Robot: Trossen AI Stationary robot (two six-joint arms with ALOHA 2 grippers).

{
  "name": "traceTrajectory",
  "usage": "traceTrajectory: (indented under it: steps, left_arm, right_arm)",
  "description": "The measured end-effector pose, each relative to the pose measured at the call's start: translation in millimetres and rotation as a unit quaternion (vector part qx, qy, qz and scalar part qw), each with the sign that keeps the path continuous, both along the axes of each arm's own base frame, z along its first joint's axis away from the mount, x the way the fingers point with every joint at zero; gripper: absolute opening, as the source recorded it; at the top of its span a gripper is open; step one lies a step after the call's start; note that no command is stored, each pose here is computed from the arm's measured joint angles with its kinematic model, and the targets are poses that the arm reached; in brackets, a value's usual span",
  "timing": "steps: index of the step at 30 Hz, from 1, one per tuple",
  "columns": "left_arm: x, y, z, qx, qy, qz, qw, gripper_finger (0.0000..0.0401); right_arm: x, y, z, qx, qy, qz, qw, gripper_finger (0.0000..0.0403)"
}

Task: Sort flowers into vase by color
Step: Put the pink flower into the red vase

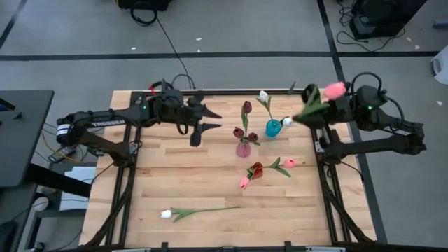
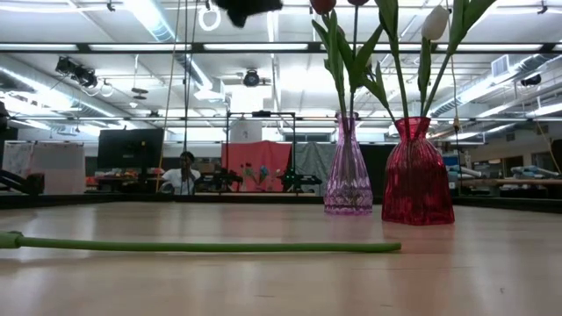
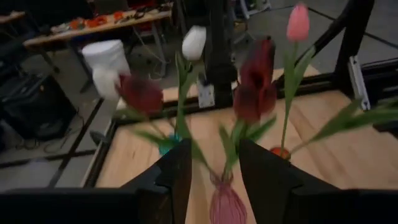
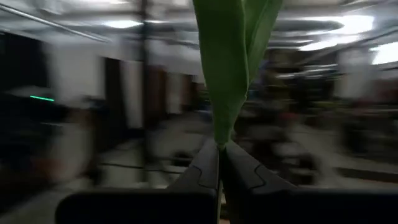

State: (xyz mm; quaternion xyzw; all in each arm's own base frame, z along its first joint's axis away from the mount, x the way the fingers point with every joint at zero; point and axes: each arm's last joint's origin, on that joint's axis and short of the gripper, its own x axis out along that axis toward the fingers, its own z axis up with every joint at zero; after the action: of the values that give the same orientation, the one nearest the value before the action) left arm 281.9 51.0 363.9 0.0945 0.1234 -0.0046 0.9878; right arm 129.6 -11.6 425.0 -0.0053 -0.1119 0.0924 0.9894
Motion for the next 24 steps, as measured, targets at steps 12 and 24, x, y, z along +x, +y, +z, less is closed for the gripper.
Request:
traceTrajectory:
  steps: [12,24]
  left_arm:
    - [-34,-5,-88,-0.08,0.0,0.047,0.996,0.0137]
    - [-55,-9,-142,-0.154,-0.03,0.064,0.986,0.0137]
  right_arm:
    - [26,27,-34,0.056,0.046,0.094,0.993,0.0017]
    - [53,39,-54,0.012,0.109,0.094,0.99,0.0016]
